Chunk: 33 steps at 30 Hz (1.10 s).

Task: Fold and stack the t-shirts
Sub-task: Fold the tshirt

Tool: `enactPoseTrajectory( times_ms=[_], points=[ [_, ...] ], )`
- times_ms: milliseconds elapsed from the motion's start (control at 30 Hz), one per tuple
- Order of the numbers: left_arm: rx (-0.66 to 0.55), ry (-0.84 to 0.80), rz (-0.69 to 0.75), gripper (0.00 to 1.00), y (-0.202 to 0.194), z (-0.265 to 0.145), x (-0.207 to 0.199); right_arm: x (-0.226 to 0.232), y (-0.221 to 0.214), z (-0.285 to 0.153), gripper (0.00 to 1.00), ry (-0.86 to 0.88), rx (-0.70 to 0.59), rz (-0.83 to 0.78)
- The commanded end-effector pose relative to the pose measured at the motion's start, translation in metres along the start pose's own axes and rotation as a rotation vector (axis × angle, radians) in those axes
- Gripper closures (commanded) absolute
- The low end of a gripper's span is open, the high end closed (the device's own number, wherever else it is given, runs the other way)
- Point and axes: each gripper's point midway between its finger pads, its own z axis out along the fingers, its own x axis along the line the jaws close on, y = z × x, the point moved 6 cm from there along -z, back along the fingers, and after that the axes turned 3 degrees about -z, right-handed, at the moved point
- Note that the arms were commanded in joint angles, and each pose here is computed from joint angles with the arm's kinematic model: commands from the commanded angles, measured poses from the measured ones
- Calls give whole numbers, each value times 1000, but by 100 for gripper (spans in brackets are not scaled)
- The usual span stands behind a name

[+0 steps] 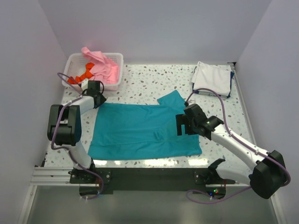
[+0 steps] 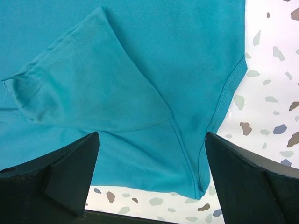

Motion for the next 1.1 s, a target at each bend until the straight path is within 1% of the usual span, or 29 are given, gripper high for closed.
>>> enactPoseTrajectory(
  times_ms=[0,100,200,233,300,333,400,433,533,800,967,1067],
  points=[
    [-16,-21,-28,58,11,7,-10,-2,5,0,1,-22,-38,11],
    [3,10,-28,58,5,12,-5,-3,5,0,1,-27,-38,7],
    [18,47,-24,61,-1,17,0,-3,6,-1,1,-27,-42,2],
    [24,53,-22,66,-3,18,1,-3,7,-2,1,-25,-46,2],
    [29,66,-20,72,-5,18,4,-3,8,-2,1,-28,-44,-1],
    [29,65,-18,77,-5,18,4,-3,9,-2,1,-29,-49,-2],
    [31,72,-9,82,-6,17,6,-2,11,-2,1,-28,-55,-1],
    [32,70,-6,88,-6,16,6,-2,13,-2,1,-28,-60,-1],
    [27,61,1,100,-4,11,7,0,19,-3,1,-27,-68,2],
    [5,-26,39,100,-1,-4,5,5,38,2,1,-51,-78,8],
    [-49,-134,38,100,10,-27,-3,12,64,7,1,-60,-108,42],
    [-70,-148,30,100,10,-39,2,18,82,9,1,-56,-121,75]
  ],
)
